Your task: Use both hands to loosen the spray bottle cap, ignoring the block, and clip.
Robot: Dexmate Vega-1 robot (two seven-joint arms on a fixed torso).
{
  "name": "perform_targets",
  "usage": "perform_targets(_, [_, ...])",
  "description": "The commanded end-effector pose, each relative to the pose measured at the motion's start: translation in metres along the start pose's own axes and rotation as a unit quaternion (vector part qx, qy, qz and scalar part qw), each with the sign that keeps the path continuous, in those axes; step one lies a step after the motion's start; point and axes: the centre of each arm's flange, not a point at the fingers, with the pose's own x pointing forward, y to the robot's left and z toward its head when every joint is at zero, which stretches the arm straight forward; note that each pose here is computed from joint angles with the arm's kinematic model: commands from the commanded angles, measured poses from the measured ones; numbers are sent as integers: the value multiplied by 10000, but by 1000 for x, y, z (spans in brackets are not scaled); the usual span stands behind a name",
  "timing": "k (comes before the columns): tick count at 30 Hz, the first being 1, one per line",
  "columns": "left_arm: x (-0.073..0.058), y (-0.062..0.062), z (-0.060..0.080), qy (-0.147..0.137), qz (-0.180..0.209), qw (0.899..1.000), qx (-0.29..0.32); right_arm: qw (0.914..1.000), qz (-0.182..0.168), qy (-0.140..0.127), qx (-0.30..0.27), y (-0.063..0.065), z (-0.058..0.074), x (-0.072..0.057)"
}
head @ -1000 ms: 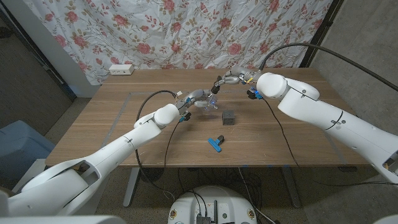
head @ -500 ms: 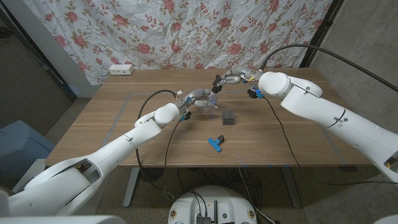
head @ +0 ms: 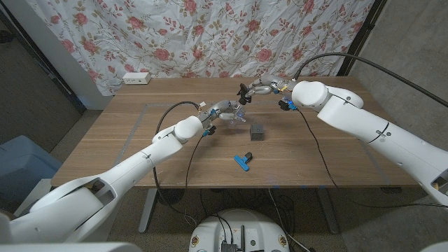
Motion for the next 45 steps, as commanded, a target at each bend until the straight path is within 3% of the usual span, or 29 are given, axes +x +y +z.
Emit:
perform_targets(1, [3,1,-1,11,-1,10000,-12,9999,-53,-33,107,-2,-4,3])
perform_targets(15, [2,2,-4,-3,62,10000,-49,9993,-315,-108,196,-3,-3,1])
perform_targets(45, [-3,-1,-10,-172,398,9982,-403,9980,-422,-287,374,1,4,4])
